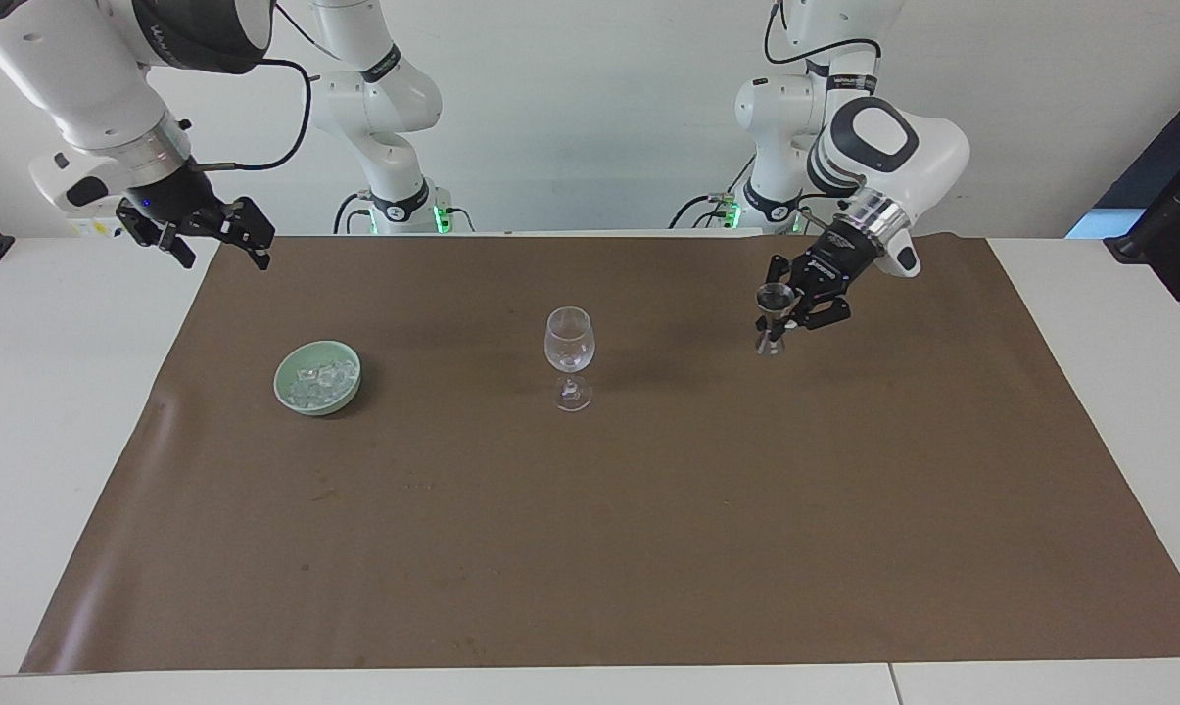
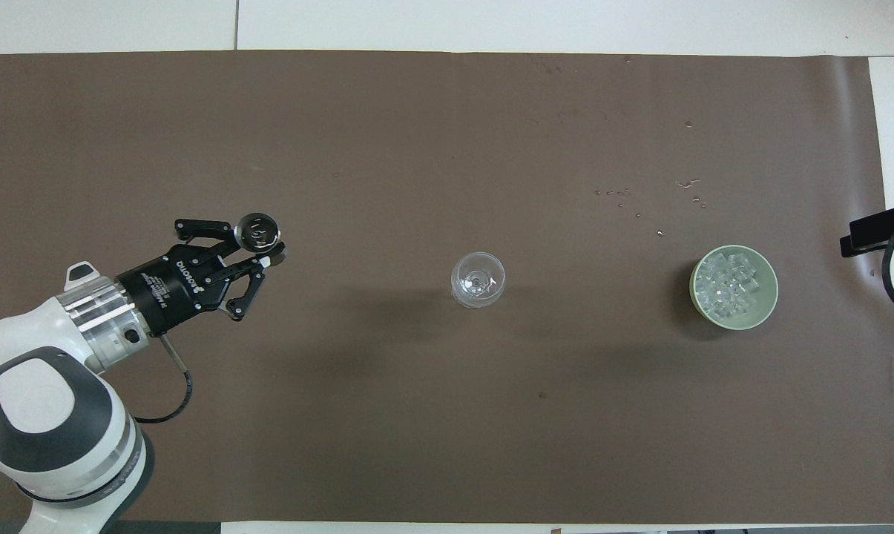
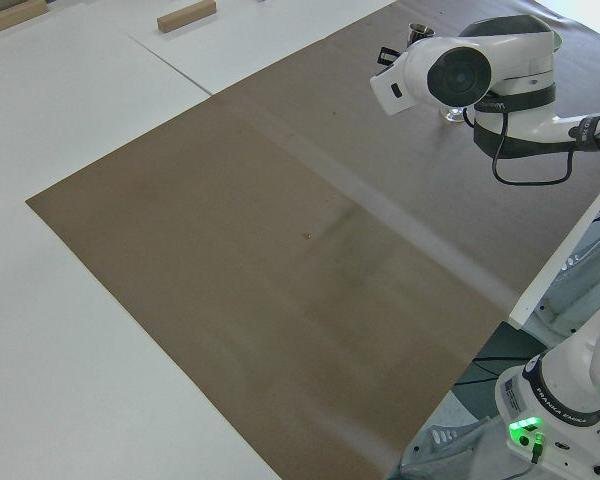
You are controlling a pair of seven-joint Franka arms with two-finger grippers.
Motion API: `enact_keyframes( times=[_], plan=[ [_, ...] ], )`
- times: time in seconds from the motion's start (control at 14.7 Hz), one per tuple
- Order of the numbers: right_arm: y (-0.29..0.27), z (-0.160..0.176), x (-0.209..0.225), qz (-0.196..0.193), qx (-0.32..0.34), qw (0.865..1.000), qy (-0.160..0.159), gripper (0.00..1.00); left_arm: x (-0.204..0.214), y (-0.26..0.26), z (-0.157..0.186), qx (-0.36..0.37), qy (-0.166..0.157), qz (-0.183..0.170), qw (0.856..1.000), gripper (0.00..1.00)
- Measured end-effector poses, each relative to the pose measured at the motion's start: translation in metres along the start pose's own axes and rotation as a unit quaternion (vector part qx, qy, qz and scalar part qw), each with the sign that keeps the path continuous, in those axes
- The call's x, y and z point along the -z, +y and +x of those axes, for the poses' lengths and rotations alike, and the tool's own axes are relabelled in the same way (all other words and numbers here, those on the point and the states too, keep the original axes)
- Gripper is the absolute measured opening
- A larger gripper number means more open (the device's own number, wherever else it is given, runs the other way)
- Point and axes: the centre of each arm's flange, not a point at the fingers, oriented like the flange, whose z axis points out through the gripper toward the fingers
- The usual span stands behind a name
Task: Pour wine and add ice with both arms
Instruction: 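Lift the jigger with the left gripper and carry it over the glass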
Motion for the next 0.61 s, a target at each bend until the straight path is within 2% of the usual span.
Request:
enact_keyframes(
  times=[0.2,0.34,0.48,0.61],
  plan=[
    [0.0,0.0,0.0,0.0,0.0,1.0,0.0,1.0,-0.029,-0.04,-0.041,0.003,0.013,-0.004,1.0,0.22],
    [0.0,0.0,0.0,0.0,0.0,1.0,0.0,1.0,-0.044,-0.061,-0.062,-0.001,0.018,-0.019,1.0,0.22],
    [0.0,0.0,0.0,0.0,0.0,1.0,0.0,1.0,-0.057,-0.072,-0.077,-0.004,0.017,-0.027,0.999,0.22],
    [0.0,0.0,0.0,0.0,0.0,1.0,0.0,1.0,-0.066,-0.078,-0.086,-0.019,0.017,-0.021,0.999,0.22]
  ],
)
